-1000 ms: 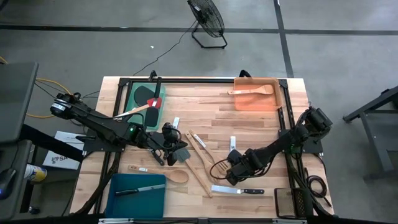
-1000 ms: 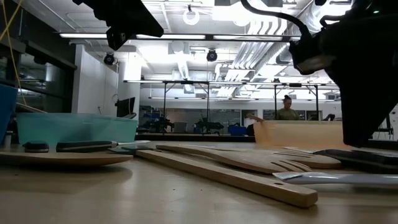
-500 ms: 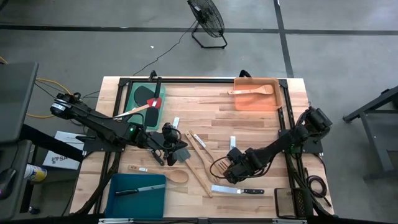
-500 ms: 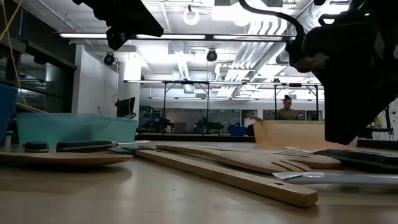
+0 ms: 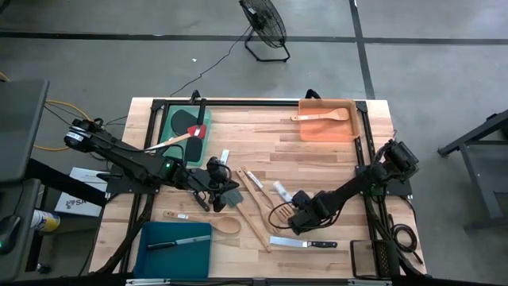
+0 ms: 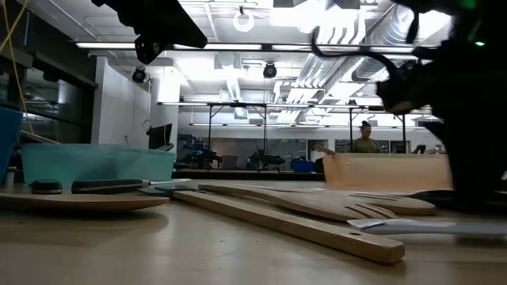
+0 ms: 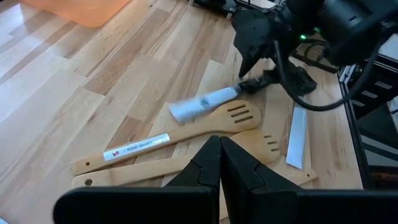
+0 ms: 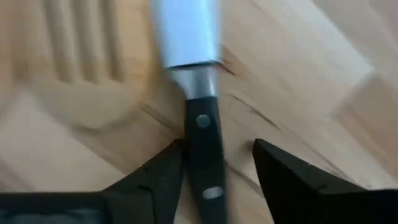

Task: Pick & Place Kitchen Items
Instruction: Put the black knife into the blue bin

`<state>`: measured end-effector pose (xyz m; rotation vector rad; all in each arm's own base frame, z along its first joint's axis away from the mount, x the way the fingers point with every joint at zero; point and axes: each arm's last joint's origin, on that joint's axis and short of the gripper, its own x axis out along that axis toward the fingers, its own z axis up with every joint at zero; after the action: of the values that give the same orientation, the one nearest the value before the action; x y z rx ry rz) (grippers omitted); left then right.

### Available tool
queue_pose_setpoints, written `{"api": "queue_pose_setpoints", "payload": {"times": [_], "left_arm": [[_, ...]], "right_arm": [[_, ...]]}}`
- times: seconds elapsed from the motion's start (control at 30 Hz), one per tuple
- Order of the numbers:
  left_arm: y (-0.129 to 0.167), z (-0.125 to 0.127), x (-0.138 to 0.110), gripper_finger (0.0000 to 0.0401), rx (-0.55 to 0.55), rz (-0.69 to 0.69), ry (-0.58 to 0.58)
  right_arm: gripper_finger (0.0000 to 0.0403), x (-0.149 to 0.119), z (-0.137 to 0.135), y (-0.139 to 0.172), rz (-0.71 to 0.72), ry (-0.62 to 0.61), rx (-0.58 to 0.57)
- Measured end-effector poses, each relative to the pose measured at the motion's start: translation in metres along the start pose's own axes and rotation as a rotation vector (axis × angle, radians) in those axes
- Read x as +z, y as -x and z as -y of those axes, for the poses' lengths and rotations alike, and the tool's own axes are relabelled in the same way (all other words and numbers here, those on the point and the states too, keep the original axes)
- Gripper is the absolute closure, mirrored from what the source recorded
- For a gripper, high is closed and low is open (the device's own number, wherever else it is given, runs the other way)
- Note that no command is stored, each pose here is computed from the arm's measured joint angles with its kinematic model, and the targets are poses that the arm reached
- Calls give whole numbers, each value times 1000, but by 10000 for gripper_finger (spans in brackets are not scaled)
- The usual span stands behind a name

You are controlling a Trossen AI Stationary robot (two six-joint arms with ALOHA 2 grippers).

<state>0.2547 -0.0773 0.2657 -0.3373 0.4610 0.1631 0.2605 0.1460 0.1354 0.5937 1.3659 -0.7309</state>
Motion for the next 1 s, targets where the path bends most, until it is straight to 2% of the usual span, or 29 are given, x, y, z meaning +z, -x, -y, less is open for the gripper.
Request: {"api": "queue_pose_setpoints", "payload": {"times": [0.3,0.67,0.87,1.0], "left_arm": [[0,0,-1,401,4,-6,-4],[0,-1,-1,401,7,-12,-7],[0,-1,-1,401,7,-12,-5],[0,-1,-1,401,7,-11,-5]], "right_arm": [[327,2,5,0,-36,117,-40],[327,6,14,8,80,176,-99],[327,9,28,35,181,156,-98],[327,11,35,57,301,143,-40]]}}
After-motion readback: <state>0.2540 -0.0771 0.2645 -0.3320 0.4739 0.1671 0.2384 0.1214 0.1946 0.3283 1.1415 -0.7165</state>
